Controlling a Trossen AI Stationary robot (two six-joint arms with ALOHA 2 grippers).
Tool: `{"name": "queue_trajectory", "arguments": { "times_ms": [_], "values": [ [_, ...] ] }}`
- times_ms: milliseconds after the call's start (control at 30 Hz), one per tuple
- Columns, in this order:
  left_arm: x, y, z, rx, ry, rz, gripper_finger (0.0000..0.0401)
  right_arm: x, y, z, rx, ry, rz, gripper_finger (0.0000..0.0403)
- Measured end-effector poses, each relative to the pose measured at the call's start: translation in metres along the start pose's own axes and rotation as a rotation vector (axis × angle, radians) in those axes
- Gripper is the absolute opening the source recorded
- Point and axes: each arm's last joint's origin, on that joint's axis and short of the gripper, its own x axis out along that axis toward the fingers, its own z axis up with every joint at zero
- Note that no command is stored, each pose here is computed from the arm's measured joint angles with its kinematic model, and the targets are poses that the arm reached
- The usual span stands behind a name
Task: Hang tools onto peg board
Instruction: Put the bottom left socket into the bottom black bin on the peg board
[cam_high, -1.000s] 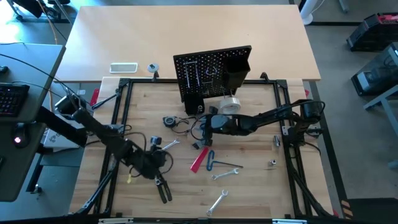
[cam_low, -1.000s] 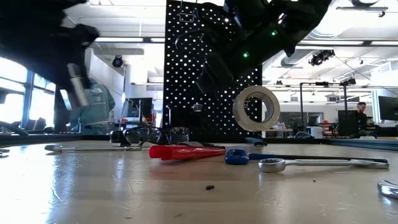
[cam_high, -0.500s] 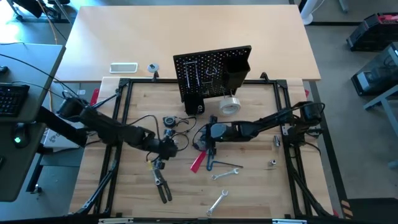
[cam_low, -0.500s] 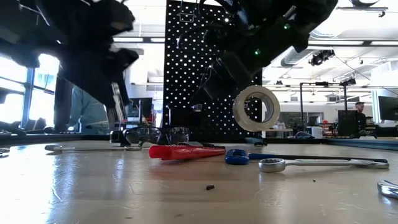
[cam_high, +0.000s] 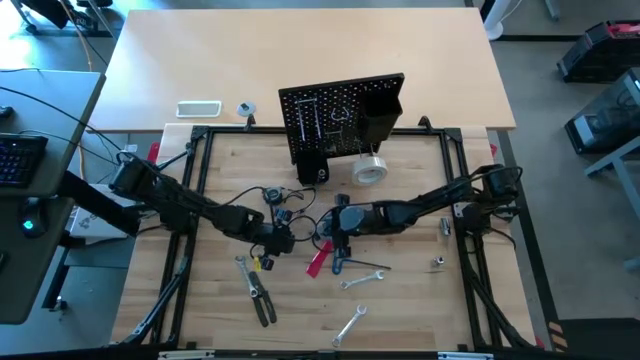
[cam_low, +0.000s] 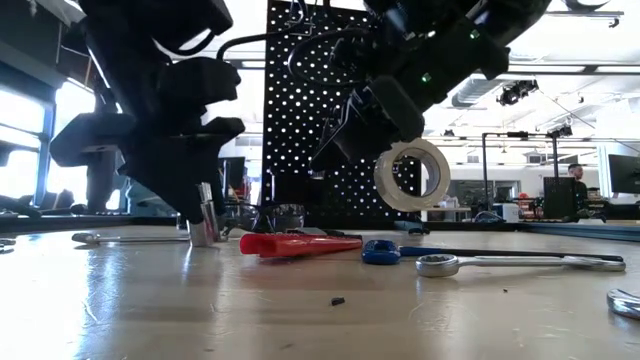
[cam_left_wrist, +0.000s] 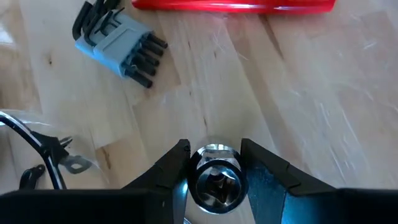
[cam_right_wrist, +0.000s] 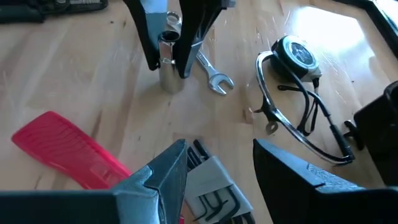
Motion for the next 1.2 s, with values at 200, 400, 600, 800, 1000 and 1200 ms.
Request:
{"name": "queue_trajectory", "arguments": {
  "times_ms": [200,400,600,800,1000,1200],
  "values": [
    [0.000,0.000,0.001,0.013,-0.023,-0.016,0.0123,0.000,0.000,0.000,0.010,-0.001,-0.001,0.0177],
    [0.000,0.000,0.002,0.012,-0.035,-0.017,0.0155,0.000,0.000,0.000,0.028,-0.002,-0.001,0.0177],
    [0.000,0.000,0.003,0.000,-0.045,-0.014,0.0184,0.000,0.000,0.000,0.028,-0.002,-0.001,0.0177],
    [0.000,0.000,0.005,-0.022,-0.058,-0.012,0.0213,0.000,0.001,0.001,0.030,-0.012,0.038,0.0177],
    [-0.001,0.000,0.003,-0.040,-0.036,-0.016,0.0231,0.000,0.002,0.005,0.036,-0.059,0.083,0.0177],
    [-0.015,0.002,-0.003,-0.059,0.006,-0.003,0.0237,0.000,0.002,0.010,0.039,-0.114,0.116,0.0177]
  ]
}}
